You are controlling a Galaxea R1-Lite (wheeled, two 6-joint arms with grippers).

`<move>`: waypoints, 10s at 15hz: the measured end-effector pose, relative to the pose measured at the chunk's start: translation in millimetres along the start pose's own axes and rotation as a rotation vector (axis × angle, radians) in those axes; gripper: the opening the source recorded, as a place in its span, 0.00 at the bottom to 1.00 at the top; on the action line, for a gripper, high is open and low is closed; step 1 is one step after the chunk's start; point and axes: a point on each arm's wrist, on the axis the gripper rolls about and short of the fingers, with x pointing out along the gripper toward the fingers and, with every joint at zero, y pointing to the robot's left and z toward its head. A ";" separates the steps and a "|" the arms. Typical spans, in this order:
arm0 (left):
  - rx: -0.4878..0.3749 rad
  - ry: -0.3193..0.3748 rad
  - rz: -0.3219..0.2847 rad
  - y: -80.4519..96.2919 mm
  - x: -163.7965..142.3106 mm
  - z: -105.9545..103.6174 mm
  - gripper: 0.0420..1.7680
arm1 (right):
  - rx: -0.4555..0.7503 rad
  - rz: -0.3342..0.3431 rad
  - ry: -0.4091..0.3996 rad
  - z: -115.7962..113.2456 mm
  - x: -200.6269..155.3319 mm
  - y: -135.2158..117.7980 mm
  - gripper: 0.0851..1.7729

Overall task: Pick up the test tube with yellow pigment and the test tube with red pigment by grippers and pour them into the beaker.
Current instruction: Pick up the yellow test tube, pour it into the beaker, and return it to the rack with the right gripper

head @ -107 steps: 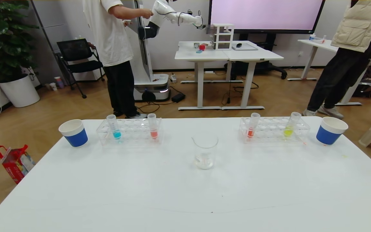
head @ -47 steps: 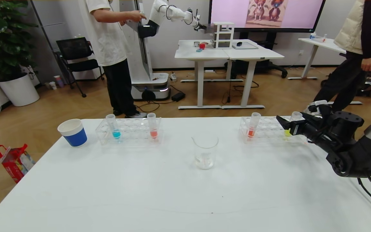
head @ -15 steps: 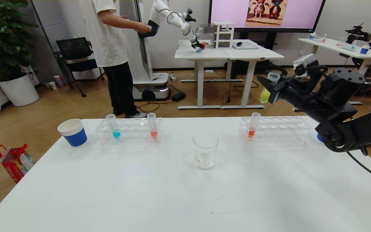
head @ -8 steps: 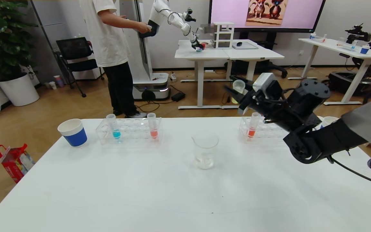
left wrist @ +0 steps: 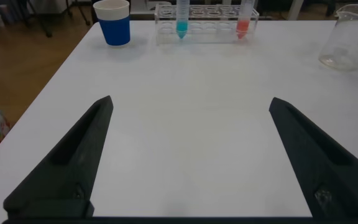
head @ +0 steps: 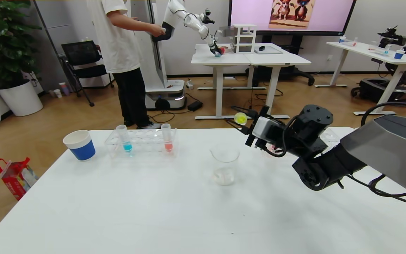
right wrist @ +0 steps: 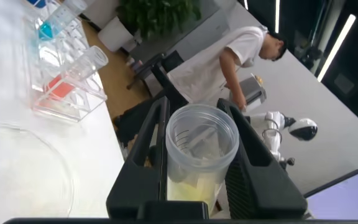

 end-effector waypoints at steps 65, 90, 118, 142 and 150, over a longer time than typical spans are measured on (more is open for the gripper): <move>0.000 0.000 0.000 0.0 0.0 0.0 0.99 | 0.205 -0.273 0.165 48.0 -3.8 -20.2 0.26; 0.000 0.000 0.000 0.0 0.0 0.0 0.99 | 0.703 -0.957 0.740 -21.4 -185.8 -145.6 0.26; 0.000 0.000 0.000 0.0 0.0 0.0 0.99 | 0.698 -1.077 0.850 -108.9 -285.0 -133.2 0.31; 0.000 0.000 0.000 0.0 0.0 0.0 0.99 | 0.680 -0.789 0.462 100.5 -157.8 -120.4 0.98; 0.000 0.000 0.000 0.0 0.0 0.0 0.99 | 0.650 -0.866 0.346 266.6 -230.8 -95.1 0.98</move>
